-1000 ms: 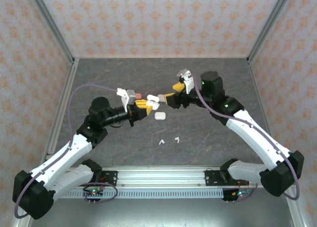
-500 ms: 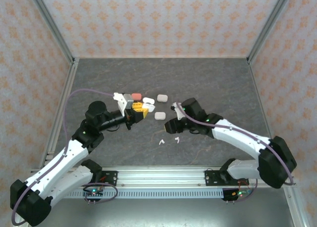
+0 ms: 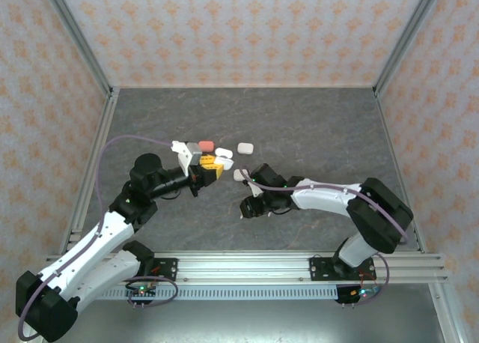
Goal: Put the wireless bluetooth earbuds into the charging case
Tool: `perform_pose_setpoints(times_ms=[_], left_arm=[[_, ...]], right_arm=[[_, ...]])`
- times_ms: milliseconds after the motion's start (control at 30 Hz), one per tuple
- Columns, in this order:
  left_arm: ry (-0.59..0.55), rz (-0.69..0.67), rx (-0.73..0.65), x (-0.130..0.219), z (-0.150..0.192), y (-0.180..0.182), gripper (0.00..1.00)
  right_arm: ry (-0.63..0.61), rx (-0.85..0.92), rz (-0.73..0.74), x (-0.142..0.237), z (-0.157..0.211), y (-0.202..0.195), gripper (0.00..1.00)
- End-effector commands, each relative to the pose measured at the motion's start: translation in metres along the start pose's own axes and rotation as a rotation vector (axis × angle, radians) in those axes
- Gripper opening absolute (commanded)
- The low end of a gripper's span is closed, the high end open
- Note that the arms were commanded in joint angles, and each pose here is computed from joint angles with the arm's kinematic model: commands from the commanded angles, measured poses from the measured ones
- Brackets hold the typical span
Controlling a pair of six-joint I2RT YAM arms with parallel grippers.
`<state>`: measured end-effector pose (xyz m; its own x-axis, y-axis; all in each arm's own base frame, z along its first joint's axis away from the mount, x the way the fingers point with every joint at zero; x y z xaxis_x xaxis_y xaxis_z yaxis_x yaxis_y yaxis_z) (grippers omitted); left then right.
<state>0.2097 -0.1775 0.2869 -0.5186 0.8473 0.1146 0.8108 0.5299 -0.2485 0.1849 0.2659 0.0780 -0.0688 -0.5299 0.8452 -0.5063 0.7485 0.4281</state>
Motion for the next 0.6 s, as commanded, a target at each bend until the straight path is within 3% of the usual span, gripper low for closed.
perform_pose_setpoints(times_ms=[0, 567], left_arm=[[-0.033, -0.016, -0.023, 0.005, -0.005, 0.001, 0.04], [-0.035, -0.018, -0.022, 0.006, -0.006, 0.001, 0.04]], right_arm=[[-0.021, -0.004, 0.004, -0.002, -0.010, 0.004, 0.39], [0.041, 0.000, -0.021, -0.015, -0.002, 0.010, 0.26]])
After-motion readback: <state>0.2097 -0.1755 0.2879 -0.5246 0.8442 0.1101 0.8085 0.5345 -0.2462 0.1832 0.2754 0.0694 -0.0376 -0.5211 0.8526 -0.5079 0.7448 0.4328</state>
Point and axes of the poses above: each hand's point on the last joint's axis, 136 mm out from that joint toward the fingers, its own x axis back along the fingers, its own y axis along the line the jaws close on, z = x × y, the point moved 5 cm from there along x, back along the fingers, and after that the axes turned 2 degrees about x, right-handed, at the moved point
